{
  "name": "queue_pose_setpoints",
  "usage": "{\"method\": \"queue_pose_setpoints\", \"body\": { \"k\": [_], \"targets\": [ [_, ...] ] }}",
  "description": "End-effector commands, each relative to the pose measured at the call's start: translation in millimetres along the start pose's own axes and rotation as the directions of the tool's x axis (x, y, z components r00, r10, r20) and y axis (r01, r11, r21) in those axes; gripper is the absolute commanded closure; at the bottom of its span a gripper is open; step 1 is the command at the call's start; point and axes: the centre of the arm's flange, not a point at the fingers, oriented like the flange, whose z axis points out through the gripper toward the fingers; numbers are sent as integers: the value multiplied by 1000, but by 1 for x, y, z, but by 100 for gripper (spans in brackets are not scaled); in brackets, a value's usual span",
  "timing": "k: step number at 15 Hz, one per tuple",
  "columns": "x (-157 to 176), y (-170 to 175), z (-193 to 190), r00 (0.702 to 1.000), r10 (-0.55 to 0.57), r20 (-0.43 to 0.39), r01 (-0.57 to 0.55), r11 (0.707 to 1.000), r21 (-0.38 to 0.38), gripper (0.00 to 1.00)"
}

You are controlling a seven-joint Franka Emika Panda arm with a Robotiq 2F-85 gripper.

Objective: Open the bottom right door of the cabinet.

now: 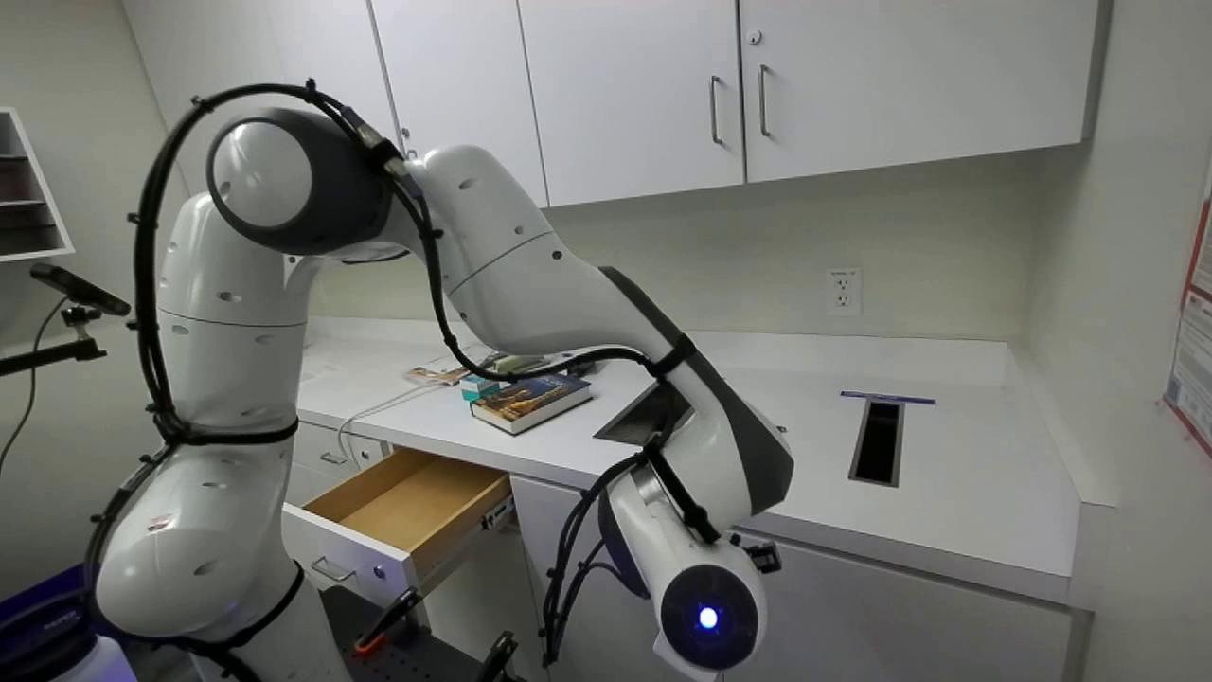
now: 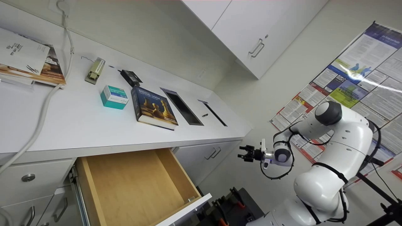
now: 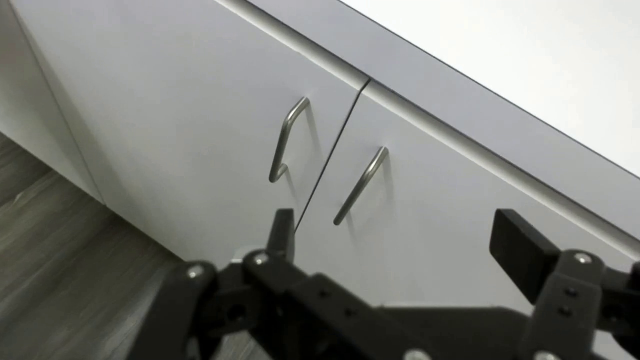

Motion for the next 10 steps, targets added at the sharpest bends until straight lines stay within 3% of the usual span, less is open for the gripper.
{"method": "queue_pose_setpoints", "body": {
  "k": [1,3,4,5,10],
  "targets": [
    [39,21,21,990,57,130,-65,996,57,0],
    [53,33,35,974,82,211,-98,993,66,0],
    [56,41,44,963,102,250,-114,993,35,0],
    [41,36,26,979,86,183,-97,994,50,0],
    [55,47,42,968,112,224,-120,992,23,0]
  ]
}}
